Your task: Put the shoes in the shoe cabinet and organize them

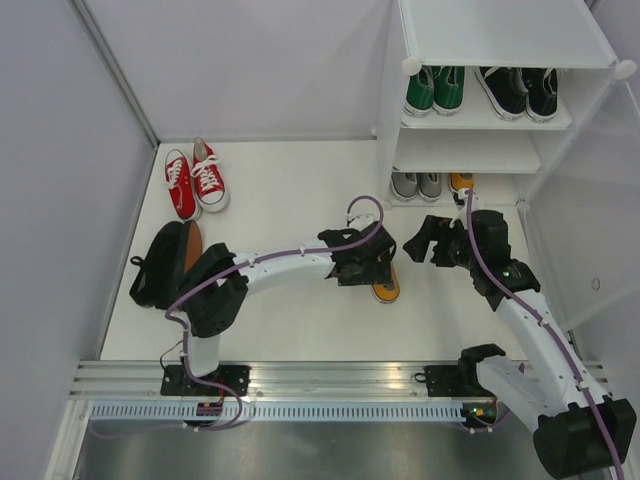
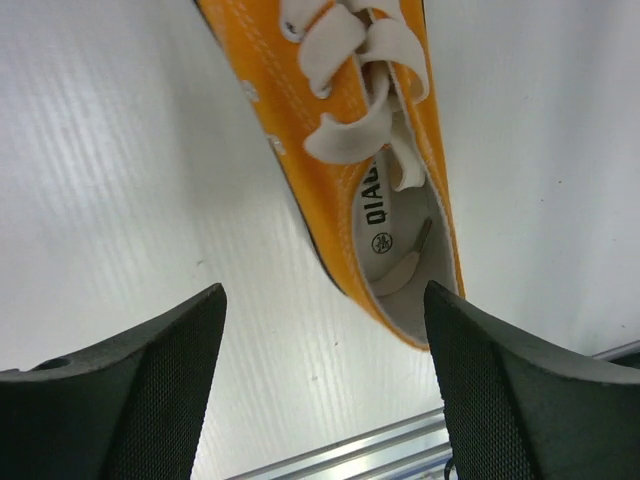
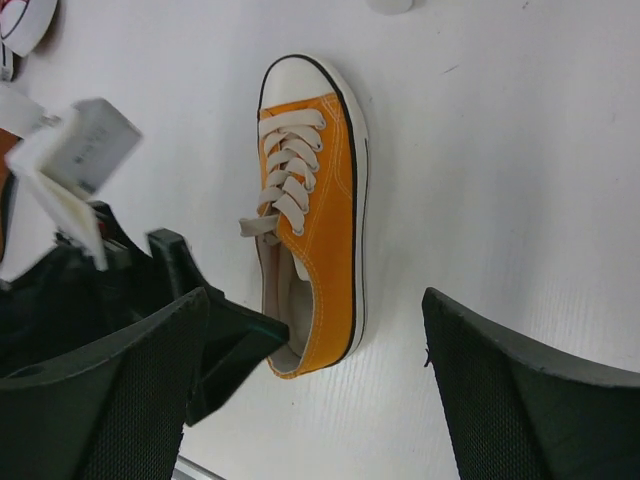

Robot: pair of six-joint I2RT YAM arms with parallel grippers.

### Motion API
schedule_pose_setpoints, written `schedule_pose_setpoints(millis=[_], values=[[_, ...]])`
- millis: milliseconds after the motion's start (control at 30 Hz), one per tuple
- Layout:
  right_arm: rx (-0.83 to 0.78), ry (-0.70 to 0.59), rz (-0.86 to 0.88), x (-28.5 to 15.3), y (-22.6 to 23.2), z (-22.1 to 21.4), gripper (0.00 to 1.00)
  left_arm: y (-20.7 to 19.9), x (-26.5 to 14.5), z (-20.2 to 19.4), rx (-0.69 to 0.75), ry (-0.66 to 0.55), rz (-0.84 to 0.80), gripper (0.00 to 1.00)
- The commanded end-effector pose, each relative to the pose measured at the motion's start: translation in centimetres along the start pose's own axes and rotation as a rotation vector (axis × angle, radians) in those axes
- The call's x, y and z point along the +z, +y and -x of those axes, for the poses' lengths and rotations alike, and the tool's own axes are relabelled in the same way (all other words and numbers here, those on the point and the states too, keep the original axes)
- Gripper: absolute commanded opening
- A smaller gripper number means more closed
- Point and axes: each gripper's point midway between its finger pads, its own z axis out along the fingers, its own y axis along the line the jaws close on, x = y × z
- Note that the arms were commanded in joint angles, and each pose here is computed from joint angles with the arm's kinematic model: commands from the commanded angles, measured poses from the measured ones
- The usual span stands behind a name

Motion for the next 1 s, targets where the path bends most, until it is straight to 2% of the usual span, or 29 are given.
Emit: schedule_pose_setpoints(millis=[0,67,167,233,567,667,767,967], values=[[-0.019,0.038,-0.045,0.6,-0.5,-1.5,0.90,1.1,-4.0,3.7,-0.059,-0.115,-0.040,0.84],[-0.031,0.057,-0.069,1.0,-0.3,-2.4,0.88,2.5,-5.6,4.9,-0.083,-0.147,-0.047,0.84],[-0.055,0.105,-0.086,2.0,0.1,-4.1,0.85,7.5,-6.1,6.2,-0.126,-0.164,0.012,0.84],[-0.079,0.140,-0.070,2.5,1.0,-5.3,0.81,9.3,-7.5,7.1,-0.132,-0.184,0.006,0.84],[-0.231,0.294,-0.055,5.0,4.0,-9.5,0.62,26.0,-12.5,10.0,-0.272,-0.269,0.153,0.84],[-0.253,0.317,-0.056,5.8,4.3,-10.2,0.56,29.6,-14.8,10.4,-0.300,-0.320,0.182,0.84],[-0.276,0.361,-0.068,6.5,4.1,-11.4,0.51,32.1,-15.6,9.9,-0.317,-0.322,0.216,0.84],[-0.352,0.437,-0.077,7.3,4.7,-13.9,0.49,32.9,-15.6,9.1,-0.308,-0.339,0.246,0.84]])
